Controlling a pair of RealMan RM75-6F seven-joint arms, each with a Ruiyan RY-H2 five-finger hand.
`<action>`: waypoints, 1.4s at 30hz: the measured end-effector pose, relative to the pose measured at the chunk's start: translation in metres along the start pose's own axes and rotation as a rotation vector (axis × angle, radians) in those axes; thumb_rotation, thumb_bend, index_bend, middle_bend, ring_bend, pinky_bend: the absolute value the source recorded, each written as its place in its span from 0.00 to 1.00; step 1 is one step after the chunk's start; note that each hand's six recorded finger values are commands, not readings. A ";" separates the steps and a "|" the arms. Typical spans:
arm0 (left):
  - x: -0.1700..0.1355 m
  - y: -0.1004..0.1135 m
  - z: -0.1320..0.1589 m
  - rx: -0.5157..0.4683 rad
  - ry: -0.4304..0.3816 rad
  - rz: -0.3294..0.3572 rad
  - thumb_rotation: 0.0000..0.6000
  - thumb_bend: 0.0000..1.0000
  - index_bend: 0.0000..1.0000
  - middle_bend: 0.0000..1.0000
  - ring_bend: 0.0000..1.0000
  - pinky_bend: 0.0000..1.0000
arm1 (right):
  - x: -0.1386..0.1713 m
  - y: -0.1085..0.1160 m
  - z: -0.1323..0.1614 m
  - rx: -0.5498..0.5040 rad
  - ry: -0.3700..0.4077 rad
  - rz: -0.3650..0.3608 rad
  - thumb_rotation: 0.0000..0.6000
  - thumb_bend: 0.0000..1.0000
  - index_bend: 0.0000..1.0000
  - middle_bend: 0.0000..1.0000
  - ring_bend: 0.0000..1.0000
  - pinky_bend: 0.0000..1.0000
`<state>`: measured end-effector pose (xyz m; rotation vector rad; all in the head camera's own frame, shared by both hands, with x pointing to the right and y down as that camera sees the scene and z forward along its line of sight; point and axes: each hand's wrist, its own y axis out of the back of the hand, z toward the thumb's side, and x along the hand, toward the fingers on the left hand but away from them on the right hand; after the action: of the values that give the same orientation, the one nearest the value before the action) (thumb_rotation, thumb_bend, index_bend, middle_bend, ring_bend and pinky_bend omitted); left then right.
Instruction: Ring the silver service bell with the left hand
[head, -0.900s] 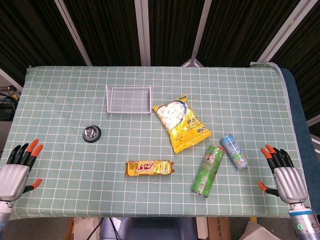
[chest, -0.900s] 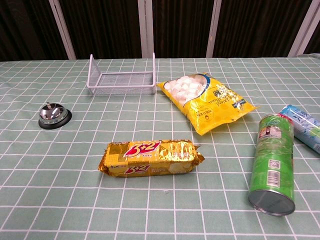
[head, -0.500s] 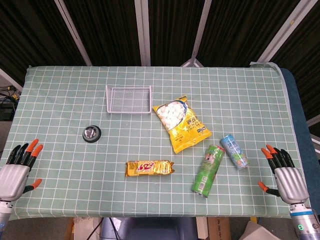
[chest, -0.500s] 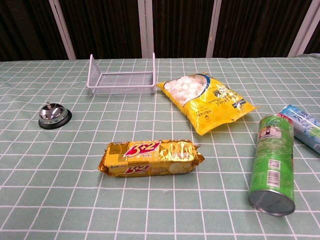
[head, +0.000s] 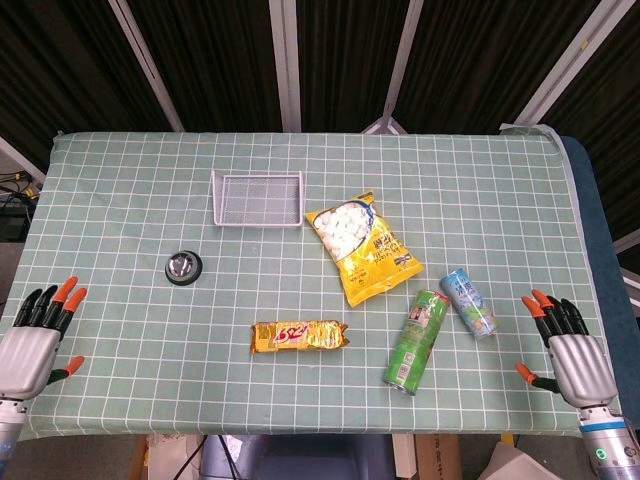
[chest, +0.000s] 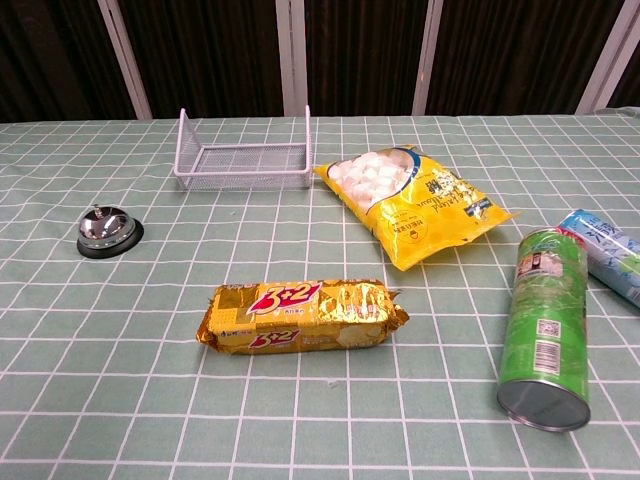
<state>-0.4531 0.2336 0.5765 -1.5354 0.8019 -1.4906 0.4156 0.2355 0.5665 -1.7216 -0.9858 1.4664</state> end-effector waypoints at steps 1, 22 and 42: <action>0.000 -0.001 0.000 0.003 -0.001 -0.003 1.00 0.19 0.00 0.00 0.00 0.00 | 0.000 0.000 0.000 -0.002 0.001 0.000 1.00 0.25 0.00 0.00 0.00 0.00; 0.081 -0.005 0.055 0.065 -0.089 -0.084 1.00 0.61 0.00 0.00 0.00 0.00 | 0.000 -0.002 0.001 -0.007 -0.002 0.009 1.00 0.25 0.00 0.00 0.00 0.00; 0.144 -0.033 0.116 0.142 -0.076 -0.192 1.00 0.62 0.00 0.00 0.00 0.00 | -0.002 -0.002 0.001 -0.020 -0.003 0.014 1.00 0.25 0.00 0.00 0.00 0.00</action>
<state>-0.3287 0.1358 0.6777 -1.5865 0.5047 -1.5806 0.4142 0.2348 0.5687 -1.7447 -0.9945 1.4729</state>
